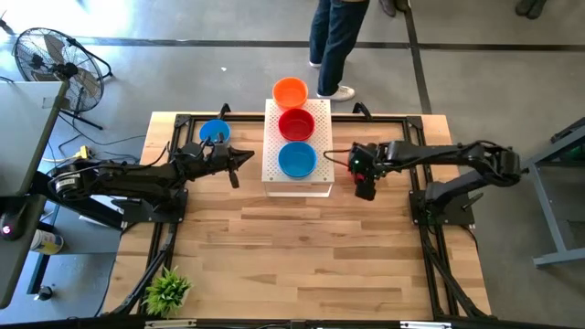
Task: Pick & Place Mini bowls
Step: Stack the red bowl on top of the other red bowls on the shelf
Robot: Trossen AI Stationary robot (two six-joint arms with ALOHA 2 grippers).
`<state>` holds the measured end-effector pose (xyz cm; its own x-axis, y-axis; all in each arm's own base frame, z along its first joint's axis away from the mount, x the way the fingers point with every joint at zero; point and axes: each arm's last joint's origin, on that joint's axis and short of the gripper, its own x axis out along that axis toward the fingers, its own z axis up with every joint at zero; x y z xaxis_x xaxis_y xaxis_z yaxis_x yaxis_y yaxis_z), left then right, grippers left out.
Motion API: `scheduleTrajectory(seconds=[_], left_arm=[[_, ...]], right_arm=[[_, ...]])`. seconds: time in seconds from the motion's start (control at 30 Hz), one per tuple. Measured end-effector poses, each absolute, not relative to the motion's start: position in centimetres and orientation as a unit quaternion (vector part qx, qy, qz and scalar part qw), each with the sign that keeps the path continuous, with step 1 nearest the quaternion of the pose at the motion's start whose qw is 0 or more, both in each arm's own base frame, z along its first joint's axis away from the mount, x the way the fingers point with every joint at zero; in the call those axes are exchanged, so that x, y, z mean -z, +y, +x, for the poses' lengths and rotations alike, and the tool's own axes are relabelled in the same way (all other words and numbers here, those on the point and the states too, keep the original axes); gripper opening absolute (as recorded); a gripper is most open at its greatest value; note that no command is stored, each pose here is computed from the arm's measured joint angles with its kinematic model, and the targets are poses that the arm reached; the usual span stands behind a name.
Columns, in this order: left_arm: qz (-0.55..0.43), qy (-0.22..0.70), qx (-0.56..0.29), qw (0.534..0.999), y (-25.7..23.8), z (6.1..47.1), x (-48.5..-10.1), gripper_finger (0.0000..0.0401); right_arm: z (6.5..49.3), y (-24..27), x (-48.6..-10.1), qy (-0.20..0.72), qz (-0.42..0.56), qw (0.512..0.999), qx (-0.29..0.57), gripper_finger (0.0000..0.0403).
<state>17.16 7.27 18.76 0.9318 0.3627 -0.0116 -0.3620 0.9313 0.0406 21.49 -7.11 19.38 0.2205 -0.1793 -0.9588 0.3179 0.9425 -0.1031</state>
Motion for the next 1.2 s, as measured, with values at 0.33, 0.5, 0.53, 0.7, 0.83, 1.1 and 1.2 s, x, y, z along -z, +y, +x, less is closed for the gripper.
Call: scheduleTrajectory(seconds=[0.33, 0.5, 0.53, 0.7, 0.83, 1.1, 1.2], left_arm=[[0.021, 0.014, -0.184, 0.983, 7.3, 17.2, -18.7, 0.0001], [0.021, 0.017, -0.184, 0.983, 7.3, 17.2, -18.6, 0.0001], [0.021, 0.017, -0.184, 0.983, 7.3, 17.2, -18.6, 0.0001], [0.021, 0.017, -0.184, 0.982, 7.3, 17.2, -18.6, 0.0001], [0.021, 0.017, -0.185, 0.982, 7.3, 17.2, -18.6, 0.0001], [0.021, 0.015, -0.185, 0.982, 7.3, 17.2, -18.7, 0.0001], [0.022, 0.013, -0.185, 0.982, 7.3, 17.2, -18.7, 0.0001]], right_arm=[[23.7, -8.0, -15.7, 0.637, 0.02, 0.755, 0.152, 0.0145], [23.8, -8.0, -15.2, 0.646, 0.011, 0.747, 0.157, 0.0047], [23.8, -7.9, -15.3, 0.645, 0.01, 0.748, 0.157, 0.0026], [23.1, -7.3, -16.9, 0.632, 0.01, 0.758, 0.163, 0.0015], [21.7, -6.8, -18.8, 0.622, 0.042, 0.764, 0.167, 0.0004], [20.0, -6.4, -25.8, 0.559, 0.081, 0.798, 0.213, 0.0004], [20.9, -6.7, -29.7, 0.517, 0.069, 0.822, 0.228, 0.0002]])
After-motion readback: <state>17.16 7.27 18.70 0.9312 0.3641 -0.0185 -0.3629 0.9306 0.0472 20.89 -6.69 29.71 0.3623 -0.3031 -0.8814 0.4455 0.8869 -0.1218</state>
